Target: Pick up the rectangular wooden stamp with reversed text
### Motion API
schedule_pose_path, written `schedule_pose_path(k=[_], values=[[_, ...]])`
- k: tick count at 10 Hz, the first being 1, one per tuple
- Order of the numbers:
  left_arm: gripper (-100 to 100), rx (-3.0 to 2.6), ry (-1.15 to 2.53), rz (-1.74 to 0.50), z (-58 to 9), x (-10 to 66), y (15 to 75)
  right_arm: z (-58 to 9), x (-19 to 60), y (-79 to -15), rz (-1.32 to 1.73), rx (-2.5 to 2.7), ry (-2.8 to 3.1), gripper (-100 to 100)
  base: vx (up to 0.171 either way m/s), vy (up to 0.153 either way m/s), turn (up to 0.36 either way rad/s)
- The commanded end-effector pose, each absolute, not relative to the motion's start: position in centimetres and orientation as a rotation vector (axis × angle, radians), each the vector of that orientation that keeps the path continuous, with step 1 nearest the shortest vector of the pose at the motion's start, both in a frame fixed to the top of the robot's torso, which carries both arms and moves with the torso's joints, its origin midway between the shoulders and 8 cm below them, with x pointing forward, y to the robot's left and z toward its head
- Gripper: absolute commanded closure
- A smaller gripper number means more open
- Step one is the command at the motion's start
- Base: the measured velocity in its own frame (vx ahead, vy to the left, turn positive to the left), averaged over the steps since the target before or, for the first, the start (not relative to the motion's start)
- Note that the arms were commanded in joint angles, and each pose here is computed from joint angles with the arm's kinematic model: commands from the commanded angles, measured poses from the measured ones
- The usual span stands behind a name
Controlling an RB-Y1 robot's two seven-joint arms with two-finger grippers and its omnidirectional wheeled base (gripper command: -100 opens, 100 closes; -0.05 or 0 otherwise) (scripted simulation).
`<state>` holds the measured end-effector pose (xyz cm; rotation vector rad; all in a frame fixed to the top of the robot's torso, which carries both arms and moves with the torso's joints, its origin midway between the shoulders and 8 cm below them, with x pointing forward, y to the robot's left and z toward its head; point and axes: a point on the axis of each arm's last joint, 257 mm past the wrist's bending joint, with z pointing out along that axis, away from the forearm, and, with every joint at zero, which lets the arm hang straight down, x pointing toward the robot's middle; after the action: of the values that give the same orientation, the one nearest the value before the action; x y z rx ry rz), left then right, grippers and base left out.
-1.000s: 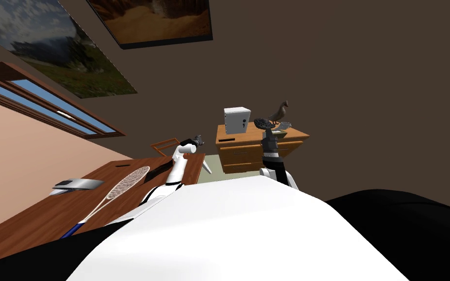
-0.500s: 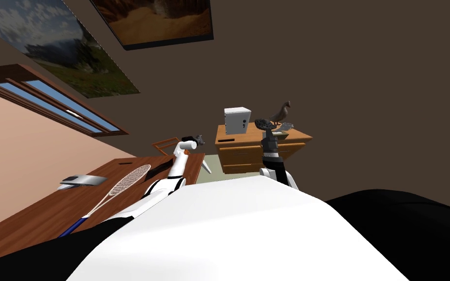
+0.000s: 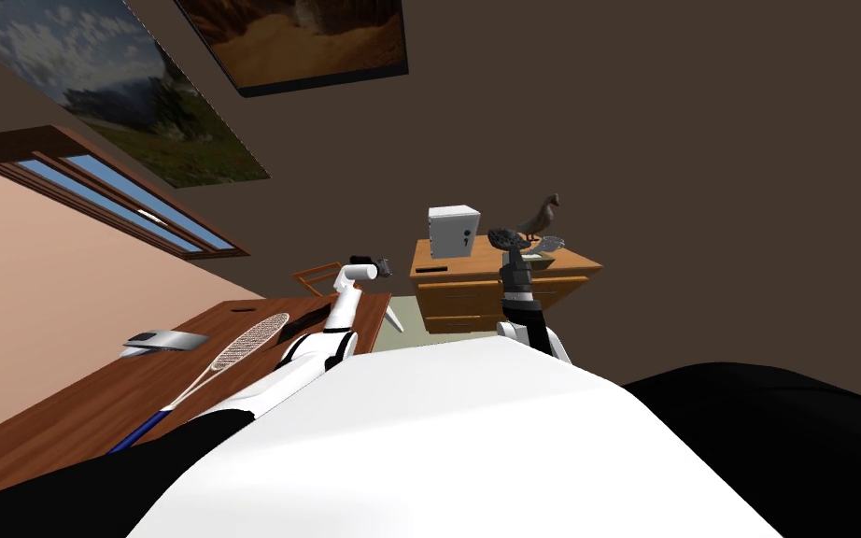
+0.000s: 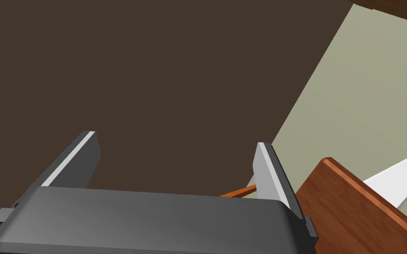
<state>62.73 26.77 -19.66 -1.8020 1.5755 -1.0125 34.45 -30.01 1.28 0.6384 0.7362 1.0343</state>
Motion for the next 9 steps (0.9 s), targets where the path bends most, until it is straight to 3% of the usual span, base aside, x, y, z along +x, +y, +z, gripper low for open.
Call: schedule_pose_path(k=[1,9], values=[[-100,-1.826,1.605,-0.979,-19.7,62.8,26.5,1.3,34.5,-30.0,1.034,0.638,0.736,0,0.009,-0.063,0.055],[-100,-1.911,1.735,-0.833,-18.5,63.0,24.9,1.3,34.5,-30.0,1.034,0.638,0.736,0,0.004,-0.054,0.040]])
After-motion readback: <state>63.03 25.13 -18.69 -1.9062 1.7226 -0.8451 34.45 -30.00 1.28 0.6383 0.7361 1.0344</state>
